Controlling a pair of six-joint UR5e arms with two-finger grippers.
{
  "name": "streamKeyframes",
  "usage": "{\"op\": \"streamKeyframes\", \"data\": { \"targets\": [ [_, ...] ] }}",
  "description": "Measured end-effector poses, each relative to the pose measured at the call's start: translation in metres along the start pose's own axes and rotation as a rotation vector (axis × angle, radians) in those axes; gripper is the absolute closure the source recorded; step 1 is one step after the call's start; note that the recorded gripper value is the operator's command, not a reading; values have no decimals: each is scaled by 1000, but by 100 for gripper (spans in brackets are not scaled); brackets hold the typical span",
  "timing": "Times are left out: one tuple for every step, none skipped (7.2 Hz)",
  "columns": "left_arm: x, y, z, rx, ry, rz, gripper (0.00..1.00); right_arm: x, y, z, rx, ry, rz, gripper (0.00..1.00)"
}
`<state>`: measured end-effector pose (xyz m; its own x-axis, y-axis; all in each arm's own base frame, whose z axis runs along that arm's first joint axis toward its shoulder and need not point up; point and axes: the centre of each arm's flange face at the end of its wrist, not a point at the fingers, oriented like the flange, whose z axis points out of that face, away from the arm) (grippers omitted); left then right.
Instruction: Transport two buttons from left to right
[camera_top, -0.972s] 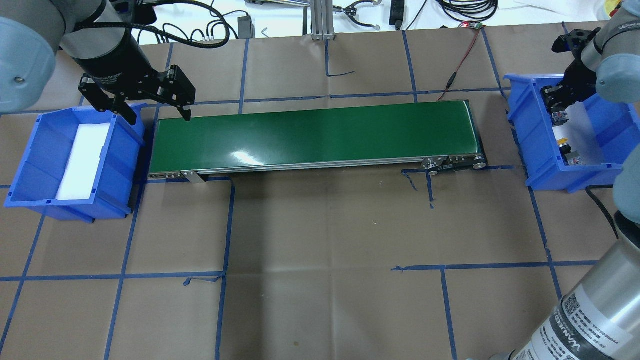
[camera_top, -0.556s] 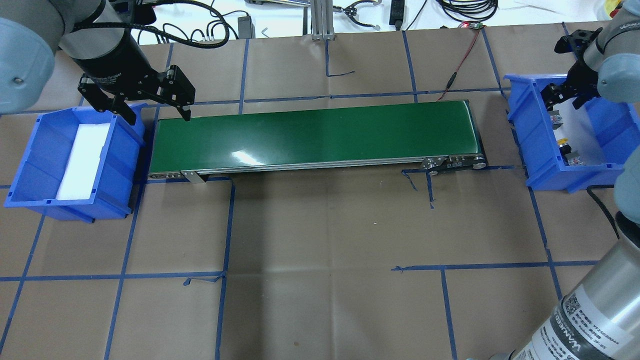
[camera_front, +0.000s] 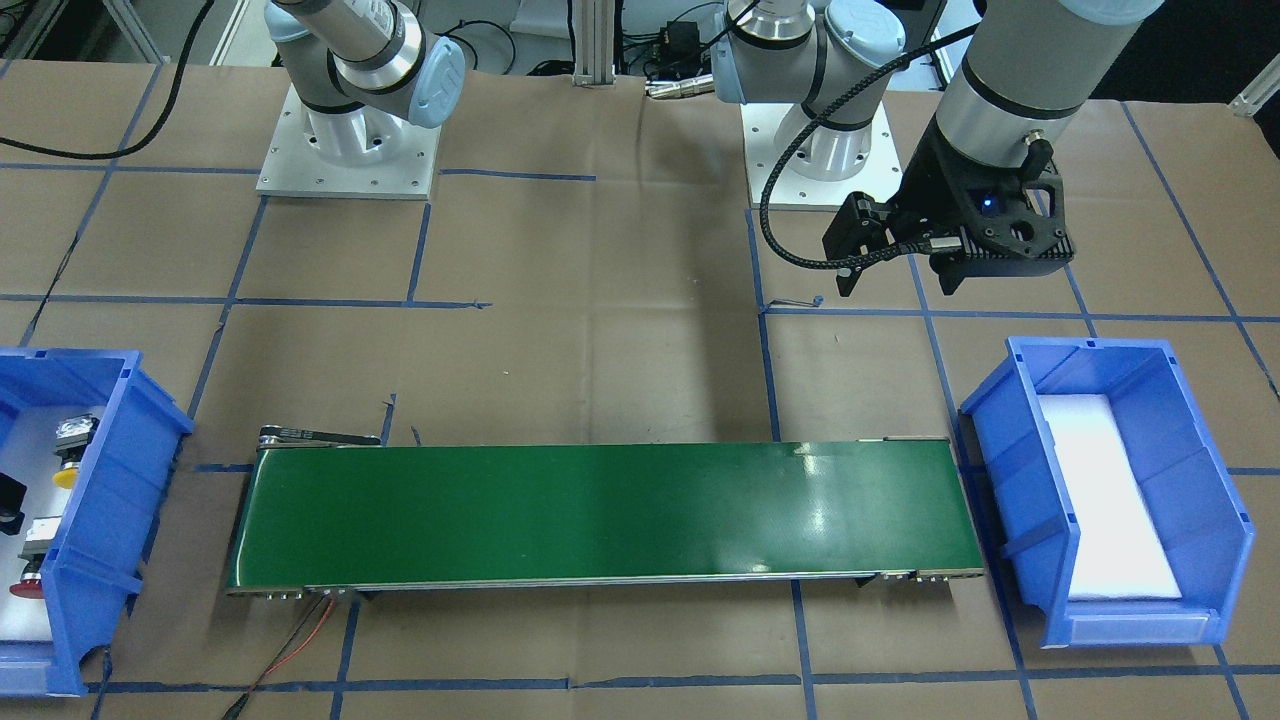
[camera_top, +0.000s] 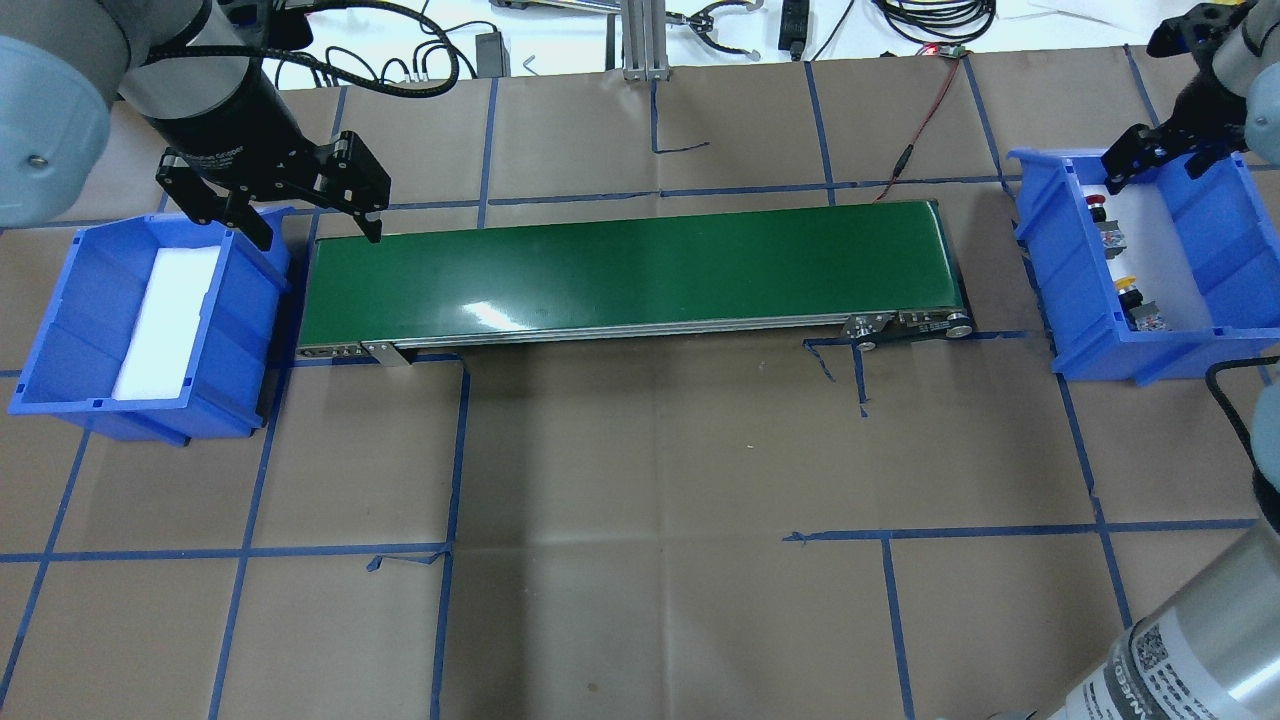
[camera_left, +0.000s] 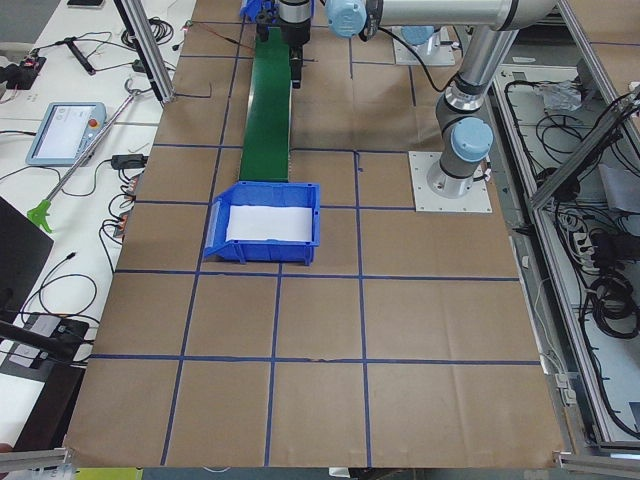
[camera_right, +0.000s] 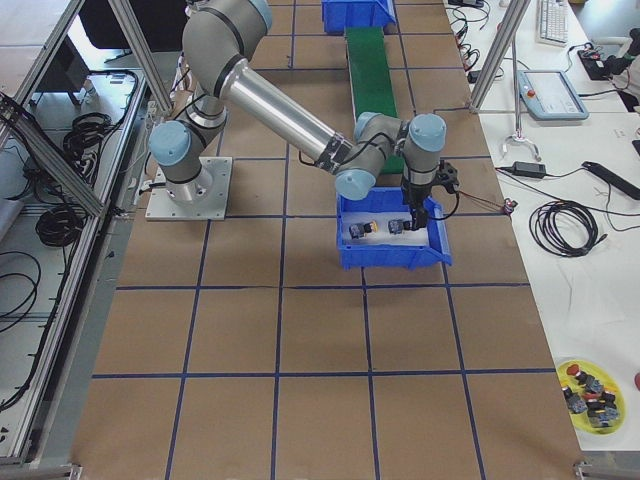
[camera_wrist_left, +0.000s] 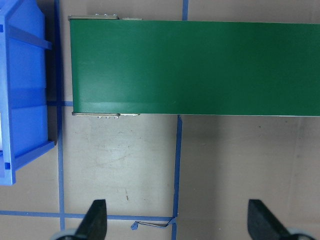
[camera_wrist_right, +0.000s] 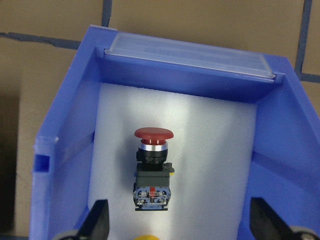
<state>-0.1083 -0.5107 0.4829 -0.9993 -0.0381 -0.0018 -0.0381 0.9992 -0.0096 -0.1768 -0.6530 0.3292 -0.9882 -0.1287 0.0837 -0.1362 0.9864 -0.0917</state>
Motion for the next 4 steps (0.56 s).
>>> {"op": "streamKeyframes", "data": {
  "targets": [
    [0,0,0,0,0,0,0,-10,9,-45,26,10,-4,0],
    [0,0,0,1,0,0,0,-26,19,-95,70,33,-14,0],
    [0,0,-1,1,0,1,0,-49,29,-136,101,45,0,0],
    [0,0,-1,1,0,0,0,-79,36,-165,114,34,74,0]
  ]
}}
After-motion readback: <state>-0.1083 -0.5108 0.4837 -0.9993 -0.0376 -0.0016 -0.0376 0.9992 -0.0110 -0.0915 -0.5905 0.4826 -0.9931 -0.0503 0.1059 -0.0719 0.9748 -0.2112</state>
